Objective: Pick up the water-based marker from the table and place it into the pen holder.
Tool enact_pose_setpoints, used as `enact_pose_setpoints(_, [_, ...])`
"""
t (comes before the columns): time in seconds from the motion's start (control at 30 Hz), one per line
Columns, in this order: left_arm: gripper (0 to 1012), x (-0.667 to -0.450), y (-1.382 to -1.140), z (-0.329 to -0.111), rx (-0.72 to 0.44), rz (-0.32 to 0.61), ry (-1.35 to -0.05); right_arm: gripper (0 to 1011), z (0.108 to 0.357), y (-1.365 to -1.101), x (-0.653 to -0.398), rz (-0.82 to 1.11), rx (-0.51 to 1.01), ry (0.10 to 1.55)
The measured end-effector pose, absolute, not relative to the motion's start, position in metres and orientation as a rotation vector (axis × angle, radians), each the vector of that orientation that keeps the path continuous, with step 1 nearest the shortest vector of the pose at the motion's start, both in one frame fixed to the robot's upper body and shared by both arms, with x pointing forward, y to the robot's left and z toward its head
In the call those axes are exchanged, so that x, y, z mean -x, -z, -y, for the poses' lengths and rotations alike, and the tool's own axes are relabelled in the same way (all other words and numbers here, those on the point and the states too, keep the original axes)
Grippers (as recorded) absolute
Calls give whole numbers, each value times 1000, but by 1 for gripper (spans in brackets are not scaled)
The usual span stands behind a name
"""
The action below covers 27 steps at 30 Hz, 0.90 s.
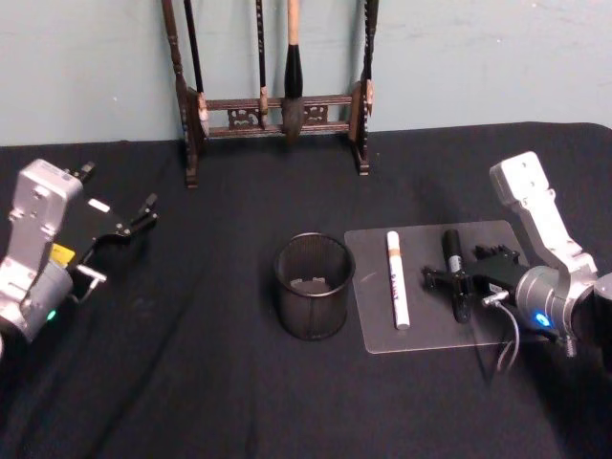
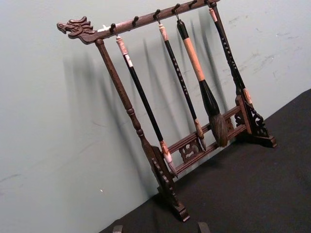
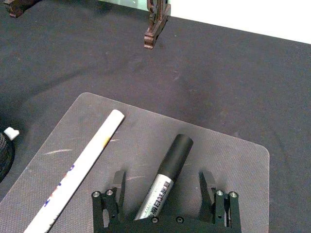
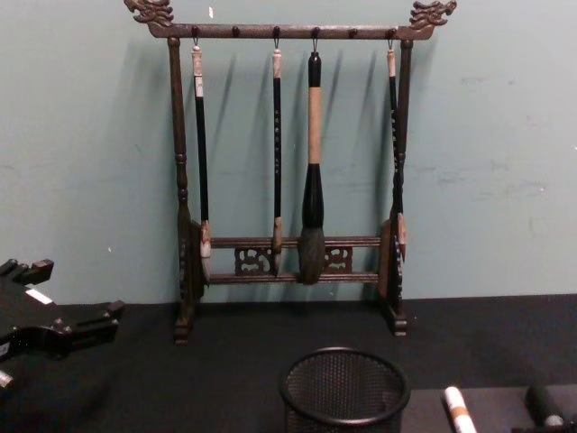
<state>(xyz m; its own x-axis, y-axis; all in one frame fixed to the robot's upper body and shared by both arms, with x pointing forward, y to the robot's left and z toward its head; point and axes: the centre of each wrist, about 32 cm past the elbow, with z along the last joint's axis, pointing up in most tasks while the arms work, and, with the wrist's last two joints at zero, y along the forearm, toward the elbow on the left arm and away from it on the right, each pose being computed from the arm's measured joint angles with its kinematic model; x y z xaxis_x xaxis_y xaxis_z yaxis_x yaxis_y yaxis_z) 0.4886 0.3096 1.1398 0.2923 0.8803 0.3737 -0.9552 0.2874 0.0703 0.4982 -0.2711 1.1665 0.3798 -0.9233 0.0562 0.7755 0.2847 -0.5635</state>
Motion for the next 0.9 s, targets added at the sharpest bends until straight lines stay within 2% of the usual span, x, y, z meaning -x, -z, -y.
enact_pose_setpoints(0.9, [1002,-489,-1140,-310,-304,285,-1248,1002,270,-1163,-501,-299,547,1164])
